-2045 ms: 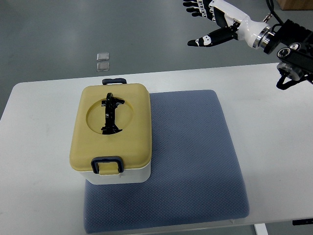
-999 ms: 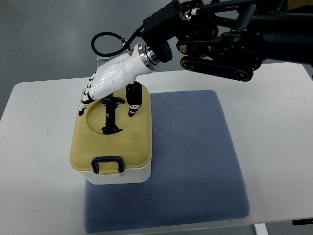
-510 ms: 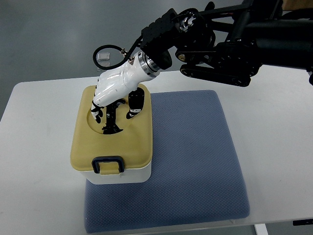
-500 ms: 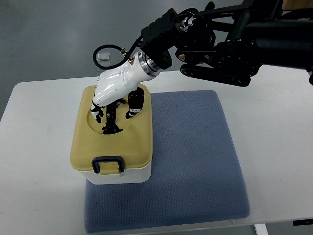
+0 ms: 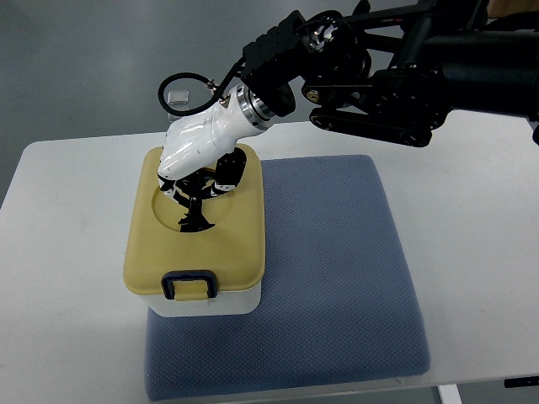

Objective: Open white storage box with right hand
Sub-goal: 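Lower the right hand and grasp the black handle on the yellow lid, then lift the yellow lid off the white box with the right hand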

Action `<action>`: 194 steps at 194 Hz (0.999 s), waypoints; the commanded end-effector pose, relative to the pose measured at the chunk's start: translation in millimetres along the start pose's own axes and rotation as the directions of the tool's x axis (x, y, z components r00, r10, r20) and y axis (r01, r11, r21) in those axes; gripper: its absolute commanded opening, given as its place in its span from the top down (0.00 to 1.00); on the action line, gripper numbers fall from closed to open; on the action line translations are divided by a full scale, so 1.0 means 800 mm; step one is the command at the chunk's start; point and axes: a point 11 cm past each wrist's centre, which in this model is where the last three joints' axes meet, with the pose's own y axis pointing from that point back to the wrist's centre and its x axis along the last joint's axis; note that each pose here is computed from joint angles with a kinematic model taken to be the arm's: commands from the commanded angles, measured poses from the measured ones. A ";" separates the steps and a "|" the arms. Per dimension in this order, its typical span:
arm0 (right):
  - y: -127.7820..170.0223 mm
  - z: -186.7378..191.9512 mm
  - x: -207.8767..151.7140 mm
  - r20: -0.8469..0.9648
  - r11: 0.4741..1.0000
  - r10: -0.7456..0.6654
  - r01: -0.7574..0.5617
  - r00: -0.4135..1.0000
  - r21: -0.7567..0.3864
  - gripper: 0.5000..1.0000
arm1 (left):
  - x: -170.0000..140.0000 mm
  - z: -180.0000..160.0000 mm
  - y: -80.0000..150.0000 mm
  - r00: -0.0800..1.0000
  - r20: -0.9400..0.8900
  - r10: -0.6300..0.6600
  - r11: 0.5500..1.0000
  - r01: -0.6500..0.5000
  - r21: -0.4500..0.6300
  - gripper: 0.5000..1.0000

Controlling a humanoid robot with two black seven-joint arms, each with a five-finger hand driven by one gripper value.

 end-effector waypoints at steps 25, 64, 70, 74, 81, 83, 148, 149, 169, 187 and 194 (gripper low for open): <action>0.002 0.000 0.003 0.003 1.000 0.008 -0.008 1.000 -0.001 1.00 | 0.000 0.000 0.000 1.000 0.000 0.000 1.000 0.000 0.001 0.00; 0.013 0.001 0.031 -0.022 0.999 0.049 -0.050 0.999 -0.012 1.00 | 0.000 0.000 0.000 1.000 0.000 0.000 1.000 0.000 0.001 0.00; 0.015 -0.001 0.040 -0.026 0.998 0.067 -0.067 0.997 -0.009 1.00 | 0.000 0.000 0.000 1.000 0.000 0.000 1.000 0.000 0.001 0.00; 0.017 -0.001 0.043 -0.025 0.997 0.073 -0.073 0.997 -0.009 1.00 | 0.000 0.000 0.000 1.000 0.000 0.000 1.000 0.000 -0.001 0.00; 0.019 -0.001 0.047 -0.024 0.996 0.084 -0.084 0.996 -0.010 1.00 | 0.000 0.000 0.000 1.000 0.000 0.000 1.000 0.000 -0.001 0.00; 0.020 -0.001 0.049 -0.026 0.996 0.087 -0.087 0.996 -0.010 1.00 | 0.001 0.000 0.000 1.000 0.000 0.001 1.000 -0.001 0.001 0.00; 0.081 0.036 0.059 -0.030 0.980 0.154 -0.157 0.988 -0.121 1.00 | 0.000 0.000 0.000 1.000 0.000 0.000 1.000 0.000 0.001 0.00; 0.081 0.036 0.059 -0.030 0.980 0.154 -0.157 0.988 -0.121 1.00 | 0.000 0.000 0.000 1.000 0.000 0.000 1.000 0.000 0.001 0.00; 0.114 0.057 0.049 -0.027 0.964 0.191 -0.193 0.981 -0.181 1.00 | 0.000 0.000 0.000 1.000 0.000 0.000 1.000 0.000 -0.001 0.00; 0.145 0.078 0.025 -0.001 0.946 0.220 -0.213 0.976 -0.243 1.00 | 0.001 0.000 0.000 1.000 0.000 0.001 1.000 -0.001 0.001 0.00; 0.155 0.085 0.012 0.016 0.940 0.229 -0.216 0.973 -0.263 1.00 | 0.000 0.000 0.000 1.000 0.000 0.000 1.000 0.000 0.001 0.00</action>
